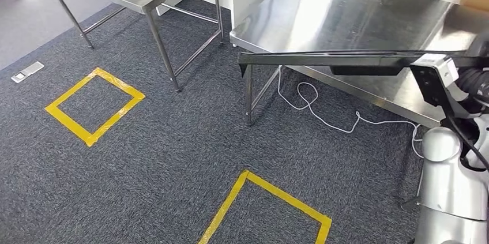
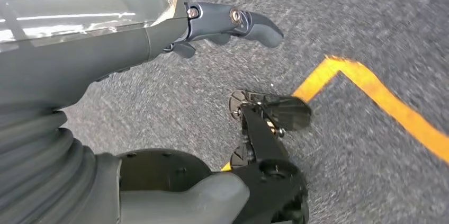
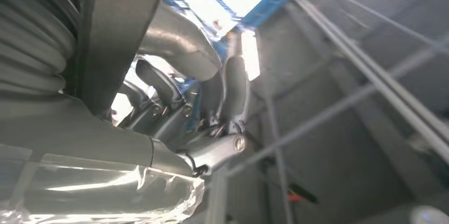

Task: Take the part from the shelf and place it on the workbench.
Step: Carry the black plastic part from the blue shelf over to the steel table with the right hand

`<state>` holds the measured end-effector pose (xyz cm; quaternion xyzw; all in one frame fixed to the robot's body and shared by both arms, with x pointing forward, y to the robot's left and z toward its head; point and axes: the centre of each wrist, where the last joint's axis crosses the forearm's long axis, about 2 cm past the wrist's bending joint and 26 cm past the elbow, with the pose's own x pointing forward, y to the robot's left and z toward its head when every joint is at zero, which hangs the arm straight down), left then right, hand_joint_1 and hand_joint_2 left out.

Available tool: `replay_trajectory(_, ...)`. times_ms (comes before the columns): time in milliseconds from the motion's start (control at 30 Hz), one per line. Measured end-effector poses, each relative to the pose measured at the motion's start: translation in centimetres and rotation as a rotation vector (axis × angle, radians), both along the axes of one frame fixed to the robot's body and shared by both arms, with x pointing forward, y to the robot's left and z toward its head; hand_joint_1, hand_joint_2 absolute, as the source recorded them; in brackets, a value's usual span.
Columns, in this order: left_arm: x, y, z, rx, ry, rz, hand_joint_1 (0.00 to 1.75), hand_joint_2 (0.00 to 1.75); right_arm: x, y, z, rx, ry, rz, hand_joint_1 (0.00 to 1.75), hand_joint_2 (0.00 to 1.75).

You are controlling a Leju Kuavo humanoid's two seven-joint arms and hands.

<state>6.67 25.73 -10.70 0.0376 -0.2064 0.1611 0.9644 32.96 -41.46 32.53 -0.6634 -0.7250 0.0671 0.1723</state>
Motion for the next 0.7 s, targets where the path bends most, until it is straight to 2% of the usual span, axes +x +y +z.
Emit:
replay_trajectory(100, 0.0, 0.0, 0.0, 0.000, -0.002, -0.012, 0.00, 1.75, -1.4, -1.0, -1.6, -0.003, 0.019, -0.025, 1.75, 1.75)
replay_trajectory(267, -0.1, 0.0, 0.0, -0.001, -0.003, -0.031, 0.00, 1.75, -3.3, -2.0, -3.1, -0.005, 0.040, -0.063, 1.75, 1.75)
replay_trajectory(567, 0.0, 0.3, 0.0, 0.007, -0.013, -0.055, 0.00, 1.75, -8.0, -3.8, -6.0, -0.059, 0.128, -0.188, 1.75, 1.75)
replay_trajectory(700, -0.1, 0.3, 0.0, 0.006, -0.014, -0.060, 0.00, 1.75, -8.9, -4.2, -6.6, -0.098, 0.154, -0.245, 1.75, 1.75)
